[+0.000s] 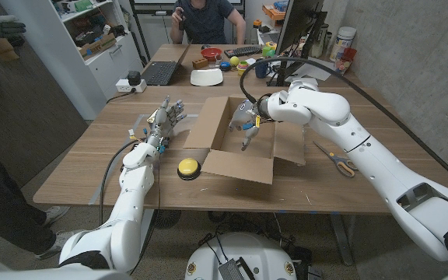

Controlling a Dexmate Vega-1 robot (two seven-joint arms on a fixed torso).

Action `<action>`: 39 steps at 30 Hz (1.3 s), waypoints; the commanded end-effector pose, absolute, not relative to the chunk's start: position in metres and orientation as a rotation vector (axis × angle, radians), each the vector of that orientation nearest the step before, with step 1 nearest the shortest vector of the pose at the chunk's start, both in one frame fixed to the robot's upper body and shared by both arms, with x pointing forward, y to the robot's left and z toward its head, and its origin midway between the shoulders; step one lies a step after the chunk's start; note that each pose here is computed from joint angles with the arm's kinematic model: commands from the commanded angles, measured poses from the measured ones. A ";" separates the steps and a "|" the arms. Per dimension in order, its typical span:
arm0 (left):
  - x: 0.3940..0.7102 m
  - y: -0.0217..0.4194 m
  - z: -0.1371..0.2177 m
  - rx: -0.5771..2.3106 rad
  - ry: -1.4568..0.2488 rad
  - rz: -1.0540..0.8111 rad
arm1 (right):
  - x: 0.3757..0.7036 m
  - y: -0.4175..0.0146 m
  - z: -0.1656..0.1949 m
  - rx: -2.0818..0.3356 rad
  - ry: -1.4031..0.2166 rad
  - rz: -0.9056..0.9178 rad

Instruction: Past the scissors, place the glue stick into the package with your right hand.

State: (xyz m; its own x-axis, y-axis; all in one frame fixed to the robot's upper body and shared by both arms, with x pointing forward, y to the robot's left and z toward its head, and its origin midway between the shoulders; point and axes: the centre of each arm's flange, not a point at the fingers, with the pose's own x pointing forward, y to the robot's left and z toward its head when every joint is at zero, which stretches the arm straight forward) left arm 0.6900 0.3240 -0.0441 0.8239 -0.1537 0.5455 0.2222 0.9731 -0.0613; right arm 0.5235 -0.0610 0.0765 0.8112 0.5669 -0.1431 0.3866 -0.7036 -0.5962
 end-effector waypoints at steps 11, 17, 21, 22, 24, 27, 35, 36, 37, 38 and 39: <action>0.686 0.326 -0.043 -0.128 -0.577 -0.194 | 0.508 -0.077 0.106 -2.383 -0.737 0.306; 0.684 0.326 -0.042 -0.124 -0.580 -0.191 | 0.504 -0.082 0.114 -2.341 -0.742 0.297; 0.682 0.326 -0.042 -0.125 -0.582 -0.193 | 0.501 -0.085 0.120 -2.318 -0.742 0.276; 0.682 0.326 -0.042 -0.125 -0.583 -0.192 | 0.500 -0.086 0.121 -2.314 -0.746 0.264; 0.681 0.326 -0.042 -0.124 -0.585 -0.194 | 0.498 -0.088 0.125 -2.294 -0.739 0.263; 0.680 0.326 -0.041 -0.123 -0.587 -0.192 | 0.494 -0.091 0.129 -2.282 -0.751 0.240; 0.676 0.326 -0.040 -0.122 -0.594 -0.191 | 0.486 -0.104 0.146 -2.221 -0.767 0.169; 0.676 0.327 -0.040 -0.122 -0.596 -0.190 | 0.486 -0.105 0.148 -2.217 -0.771 0.162; 0.675 0.327 -0.040 -0.121 -0.595 -0.190 | 0.485 -0.108 0.151 -2.206 -0.764 0.152; 0.675 0.327 -0.040 -0.120 -0.595 -0.188 | 0.484 -0.110 0.152 -2.196 -0.767 0.145; 0.674 0.327 -0.040 -0.119 -0.595 -0.193 | 0.484 -0.112 0.154 -2.188 -0.760 0.140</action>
